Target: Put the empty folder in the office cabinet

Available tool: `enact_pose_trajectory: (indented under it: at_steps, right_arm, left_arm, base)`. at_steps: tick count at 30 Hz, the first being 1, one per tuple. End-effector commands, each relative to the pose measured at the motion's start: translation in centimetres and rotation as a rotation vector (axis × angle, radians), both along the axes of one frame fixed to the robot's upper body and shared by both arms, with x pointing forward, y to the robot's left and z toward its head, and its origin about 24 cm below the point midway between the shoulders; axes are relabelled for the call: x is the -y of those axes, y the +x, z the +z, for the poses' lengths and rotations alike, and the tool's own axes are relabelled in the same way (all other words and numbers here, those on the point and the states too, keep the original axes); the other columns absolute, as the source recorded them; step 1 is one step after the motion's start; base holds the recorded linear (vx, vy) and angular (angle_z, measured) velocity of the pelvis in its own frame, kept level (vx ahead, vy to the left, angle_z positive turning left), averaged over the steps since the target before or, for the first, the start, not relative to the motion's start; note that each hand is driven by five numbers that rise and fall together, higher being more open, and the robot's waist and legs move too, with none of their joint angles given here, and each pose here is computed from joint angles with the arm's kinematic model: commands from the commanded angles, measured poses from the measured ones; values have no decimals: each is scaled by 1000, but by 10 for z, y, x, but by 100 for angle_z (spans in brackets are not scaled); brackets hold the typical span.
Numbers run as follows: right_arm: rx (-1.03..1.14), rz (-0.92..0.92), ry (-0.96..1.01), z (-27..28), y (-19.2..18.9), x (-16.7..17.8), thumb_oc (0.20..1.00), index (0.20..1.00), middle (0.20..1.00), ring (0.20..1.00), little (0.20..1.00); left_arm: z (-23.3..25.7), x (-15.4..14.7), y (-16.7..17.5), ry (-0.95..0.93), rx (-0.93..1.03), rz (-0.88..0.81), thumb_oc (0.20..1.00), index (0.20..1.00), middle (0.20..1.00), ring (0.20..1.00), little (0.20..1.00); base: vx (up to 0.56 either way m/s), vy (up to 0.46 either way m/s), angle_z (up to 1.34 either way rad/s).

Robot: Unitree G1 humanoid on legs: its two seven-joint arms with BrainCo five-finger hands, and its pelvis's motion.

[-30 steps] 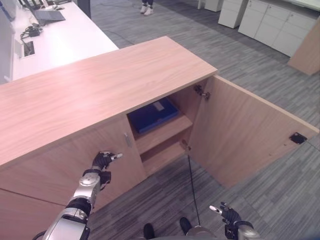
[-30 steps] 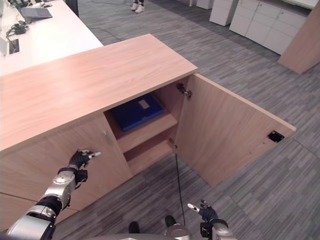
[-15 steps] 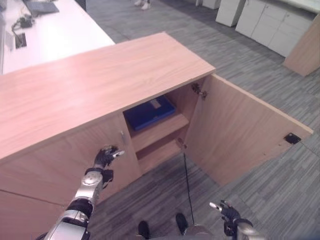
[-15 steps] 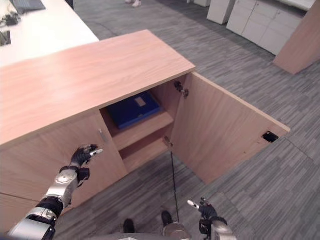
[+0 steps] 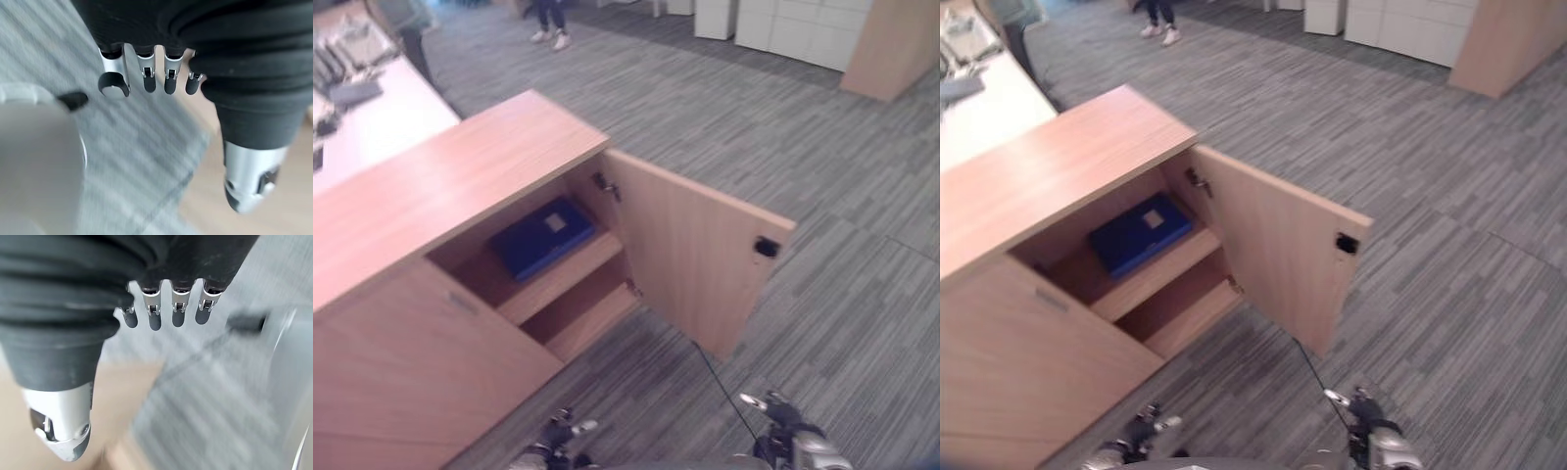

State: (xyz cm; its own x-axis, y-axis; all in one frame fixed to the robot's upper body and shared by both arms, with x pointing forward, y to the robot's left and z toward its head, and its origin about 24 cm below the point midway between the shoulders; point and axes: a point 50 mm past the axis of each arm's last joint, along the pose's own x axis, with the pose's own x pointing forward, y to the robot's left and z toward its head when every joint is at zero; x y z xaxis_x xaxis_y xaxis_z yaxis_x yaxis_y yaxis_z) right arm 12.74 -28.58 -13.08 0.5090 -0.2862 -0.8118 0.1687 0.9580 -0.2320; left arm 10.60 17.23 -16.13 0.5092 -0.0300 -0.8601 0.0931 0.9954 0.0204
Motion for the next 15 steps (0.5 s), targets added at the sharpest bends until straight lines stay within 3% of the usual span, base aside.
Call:
enact_pose_trajectory:
  at_steps: [1, 6, 15]
  right_arm:
    - [62, 86, 120, -8, 20, -50, 1000, 1000, 1000, 1000, 1000]
    - [60, 126, 77, -3, 19, -37, 1000, 1000, 1000, 1000, 1000]
    - [76, 101, 29, 4, 25, -19, 1000, 1000, 1000, 1000, 1000]
  left_arm:
    - [22, -63, 37, 181, 109, -15, 1000, 1000, 1000, 1000, 1000]
    - [15, -71, 16, 162, 42, 134, 1000, 1000, 1000, 1000, 1000]
    - [8, -62, 4, 143, -23, 95, 1000, 1000, 1000, 1000, 1000]
  base:
    - [68, -390, -18]
    - [58, -385, -17]
    - [42, -360, 6]
